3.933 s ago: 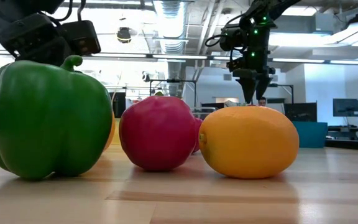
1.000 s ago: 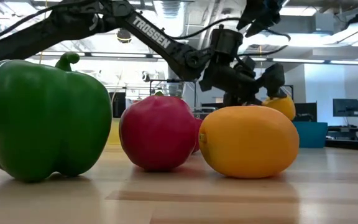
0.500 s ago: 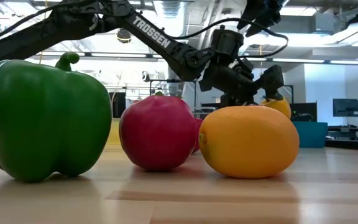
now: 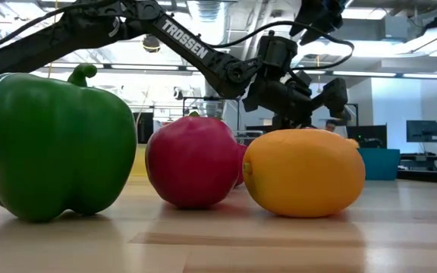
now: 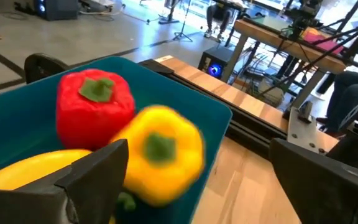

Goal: Sort produce into baskets
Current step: Put the yellow bell pepper into the blue bin, then put the right orange tomato into the transparent bin

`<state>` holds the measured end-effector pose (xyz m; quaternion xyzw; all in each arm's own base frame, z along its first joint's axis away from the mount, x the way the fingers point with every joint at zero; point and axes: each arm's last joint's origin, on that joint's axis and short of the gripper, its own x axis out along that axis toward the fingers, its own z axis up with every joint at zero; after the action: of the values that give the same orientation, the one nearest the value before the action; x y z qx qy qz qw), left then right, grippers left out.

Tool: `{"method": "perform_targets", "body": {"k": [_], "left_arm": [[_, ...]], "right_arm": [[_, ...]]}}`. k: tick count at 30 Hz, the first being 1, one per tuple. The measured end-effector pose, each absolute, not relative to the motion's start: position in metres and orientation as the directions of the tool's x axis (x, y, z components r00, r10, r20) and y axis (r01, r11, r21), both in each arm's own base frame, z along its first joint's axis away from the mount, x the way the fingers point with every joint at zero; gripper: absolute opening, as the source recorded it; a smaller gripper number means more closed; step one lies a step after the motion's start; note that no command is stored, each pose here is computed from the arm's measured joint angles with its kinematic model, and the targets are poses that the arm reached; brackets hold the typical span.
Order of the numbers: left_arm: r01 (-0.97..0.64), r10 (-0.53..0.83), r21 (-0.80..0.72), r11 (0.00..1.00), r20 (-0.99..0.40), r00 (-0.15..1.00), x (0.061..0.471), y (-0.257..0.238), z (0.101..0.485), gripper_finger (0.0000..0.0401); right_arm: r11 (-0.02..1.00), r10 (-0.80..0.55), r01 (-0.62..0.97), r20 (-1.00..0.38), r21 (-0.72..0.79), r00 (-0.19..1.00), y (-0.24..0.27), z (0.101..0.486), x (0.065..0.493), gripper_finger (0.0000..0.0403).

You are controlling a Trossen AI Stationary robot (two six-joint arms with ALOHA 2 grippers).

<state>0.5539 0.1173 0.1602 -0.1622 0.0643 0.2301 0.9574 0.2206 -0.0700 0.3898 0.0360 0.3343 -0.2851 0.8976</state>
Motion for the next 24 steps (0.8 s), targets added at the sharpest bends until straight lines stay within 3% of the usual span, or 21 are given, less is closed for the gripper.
{"method": "perform_targets", "body": {"k": [6, 13, 17, 24], "left_arm": [[-0.456, 0.42, -0.253, 0.854, -0.185, 0.889, 0.553, 0.117, 0.17, 0.0382], [-0.432, 0.413, -0.068, 0.899, -0.19, 0.891, 0.541, 0.115, 0.216, 0.0382], [-0.415, 0.414, 0.057, 0.908, -0.273, 0.869, 0.527, 0.113, 0.243, 0.0382], [-0.393, 0.41, 0.142, 0.909, -0.479, 0.776, 0.493, 0.112, 0.276, 0.0382]], "right_arm": [[0.836, -0.483, 0.532, -0.644, -0.136, 0.594, -0.069, 0.388, 0.219, 0.0392], [0.838, -0.473, 0.524, -0.679, -0.15, 0.561, -0.068, 0.384, 0.215, 0.0392], [0.839, -0.474, 0.525, -0.666, -0.143, 0.576, -0.068, 0.386, 0.214, 0.0392], [0.836, -0.484, 0.53, -0.65, -0.144, 0.586, -0.065, 0.392, 0.204, 0.0392]]}}
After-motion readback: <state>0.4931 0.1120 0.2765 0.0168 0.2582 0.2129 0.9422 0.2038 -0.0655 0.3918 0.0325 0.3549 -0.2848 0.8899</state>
